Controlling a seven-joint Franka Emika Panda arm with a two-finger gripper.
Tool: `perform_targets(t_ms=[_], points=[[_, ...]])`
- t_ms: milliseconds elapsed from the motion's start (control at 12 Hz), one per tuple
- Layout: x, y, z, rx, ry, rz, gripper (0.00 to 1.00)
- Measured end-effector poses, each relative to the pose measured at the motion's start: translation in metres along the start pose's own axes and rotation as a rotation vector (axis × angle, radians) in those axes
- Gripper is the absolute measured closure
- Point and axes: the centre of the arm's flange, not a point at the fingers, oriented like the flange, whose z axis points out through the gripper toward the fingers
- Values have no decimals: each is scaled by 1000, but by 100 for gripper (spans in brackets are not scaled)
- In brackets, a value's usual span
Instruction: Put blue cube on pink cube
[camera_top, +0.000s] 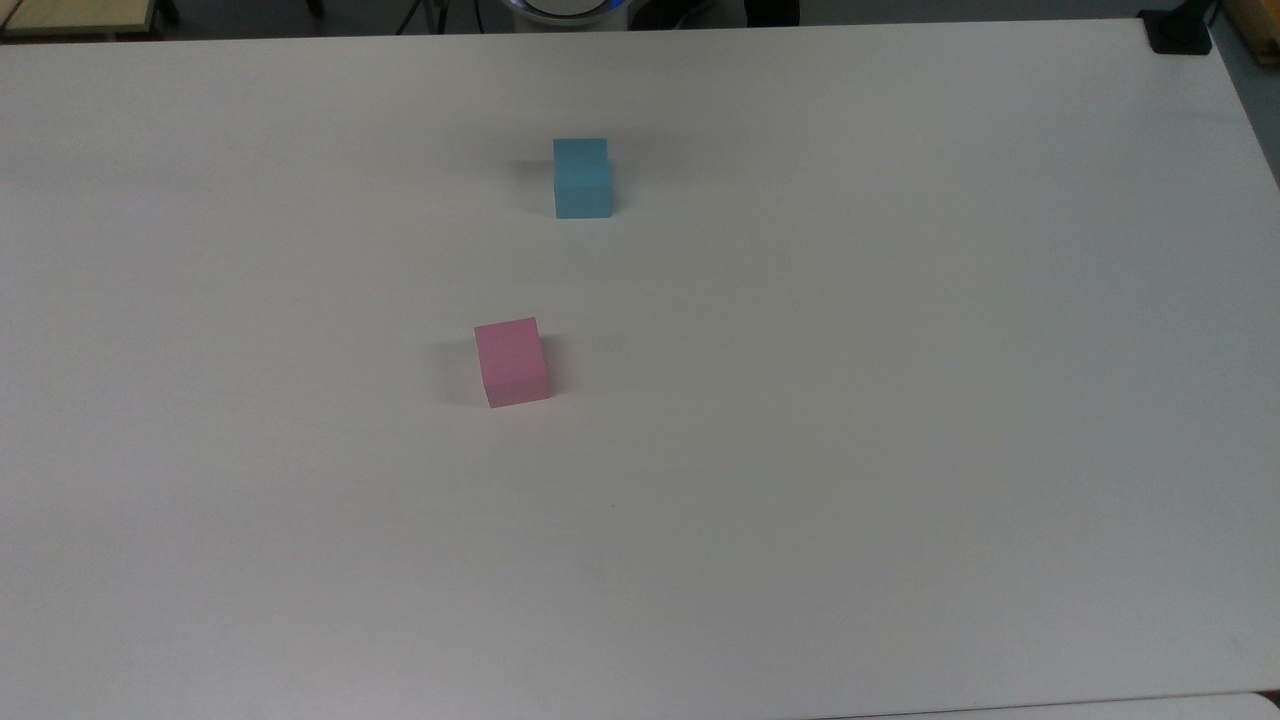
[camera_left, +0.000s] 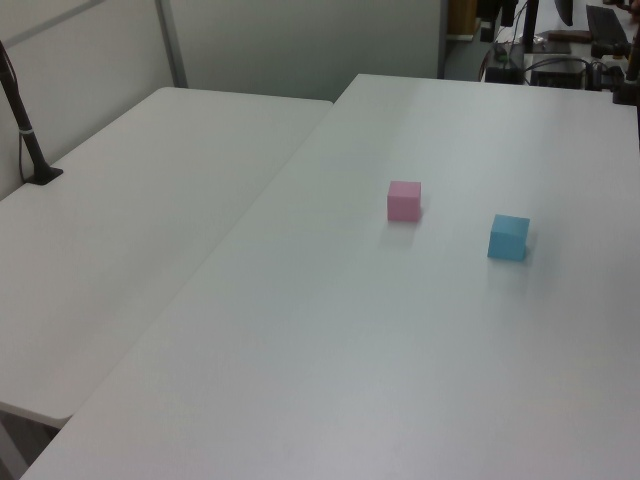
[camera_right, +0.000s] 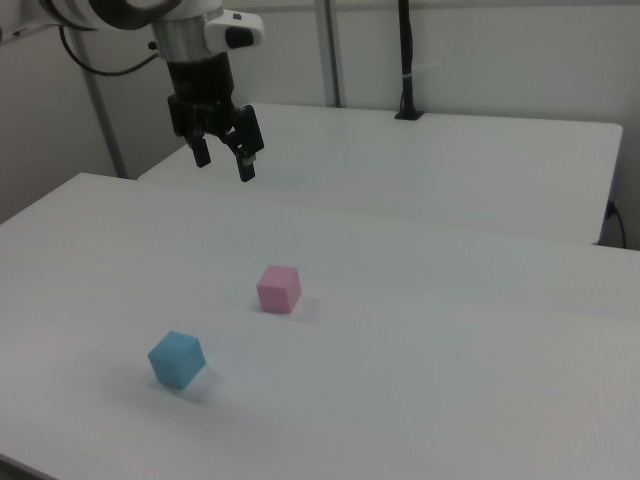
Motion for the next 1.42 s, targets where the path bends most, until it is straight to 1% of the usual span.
perform_targets(t_ms=[1422], points=[[-1, 7, -2, 0, 4, 8, 0]])
